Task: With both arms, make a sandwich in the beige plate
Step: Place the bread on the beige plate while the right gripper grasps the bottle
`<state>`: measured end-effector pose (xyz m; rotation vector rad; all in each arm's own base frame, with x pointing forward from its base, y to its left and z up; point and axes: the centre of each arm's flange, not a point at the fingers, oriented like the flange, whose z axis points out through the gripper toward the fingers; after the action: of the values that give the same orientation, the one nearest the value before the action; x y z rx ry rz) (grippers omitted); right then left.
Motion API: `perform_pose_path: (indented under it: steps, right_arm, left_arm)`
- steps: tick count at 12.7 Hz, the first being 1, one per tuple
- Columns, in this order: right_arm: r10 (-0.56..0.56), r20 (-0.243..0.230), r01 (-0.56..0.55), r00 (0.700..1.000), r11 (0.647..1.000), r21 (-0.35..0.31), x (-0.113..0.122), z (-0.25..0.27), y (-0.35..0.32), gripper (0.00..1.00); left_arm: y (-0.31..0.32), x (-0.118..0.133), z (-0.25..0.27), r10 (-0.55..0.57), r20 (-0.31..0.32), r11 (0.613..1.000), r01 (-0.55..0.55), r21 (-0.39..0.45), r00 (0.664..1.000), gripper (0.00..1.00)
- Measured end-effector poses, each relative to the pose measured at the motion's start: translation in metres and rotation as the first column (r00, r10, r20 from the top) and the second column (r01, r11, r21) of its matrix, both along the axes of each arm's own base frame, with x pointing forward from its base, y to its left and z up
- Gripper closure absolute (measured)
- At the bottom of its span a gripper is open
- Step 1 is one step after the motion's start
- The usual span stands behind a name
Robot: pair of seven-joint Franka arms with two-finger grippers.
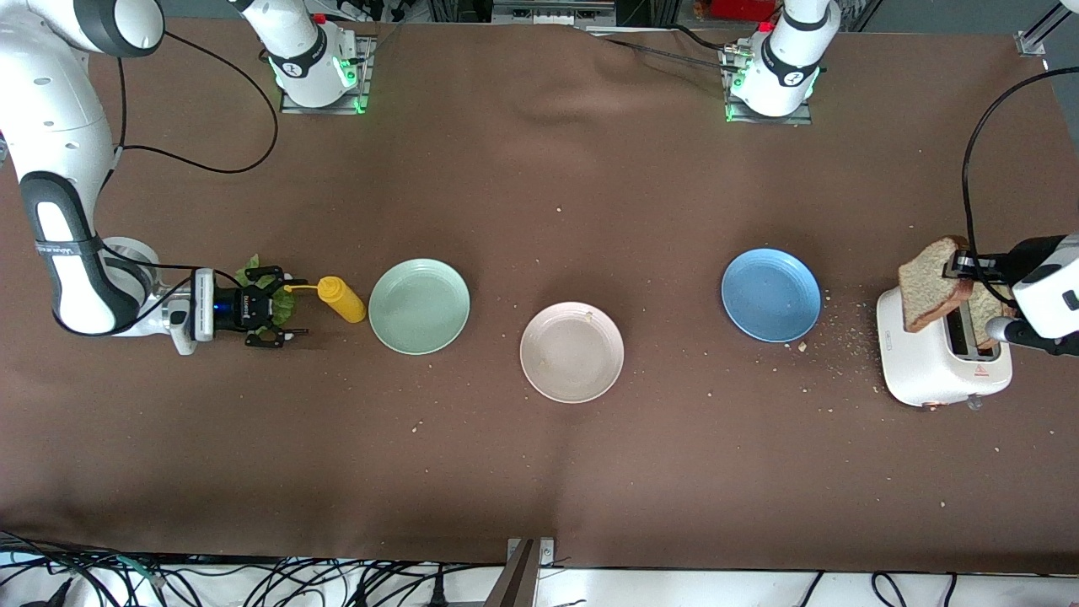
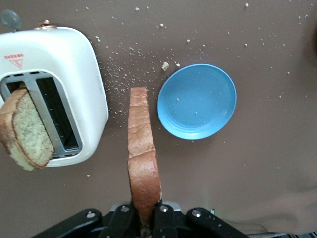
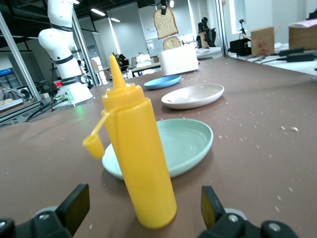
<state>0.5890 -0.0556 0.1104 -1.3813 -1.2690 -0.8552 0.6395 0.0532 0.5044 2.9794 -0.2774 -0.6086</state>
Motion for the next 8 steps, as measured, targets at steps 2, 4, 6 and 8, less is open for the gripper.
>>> perform_pose_path:
  steps: [2, 4, 6, 8]
  right_arm:
    - [0.026, 0.013, -0.026, 1.000, 0.999, 0.028, 0.002, 0.000, 0.020, 0.00]
    - [0.040, 0.026, -0.042, 0.999, 0.998, 0.048, 0.002, 0.000, 0.031, 0.00]
    - [0.049, 0.017, -0.050, 0.999, 0.996, 0.074, -0.003, -0.009, 0.037, 0.00]
    - [0.042, 0.012, -0.043, 0.999, 0.994, 0.099, -0.005, -0.018, 0.041, 0.00]
  left_arm:
    - [-0.046, -0.005, 0.009, 0.027, -0.043, 0.998, -0.030, -0.060, 0.999, 0.92]
    - [-0.092, -0.005, 0.010, 0.078, -0.080, 0.977, -0.092, -0.191, 0.994, 0.92]
    - [-0.135, -0.003, -0.007, 0.086, -0.171, 0.928, -0.141, -0.345, 0.982, 0.92]
    - [-0.185, 0.003, -0.049, 0.072, -0.292, 0.865, -0.205, -0.458, 0.954, 0.92]
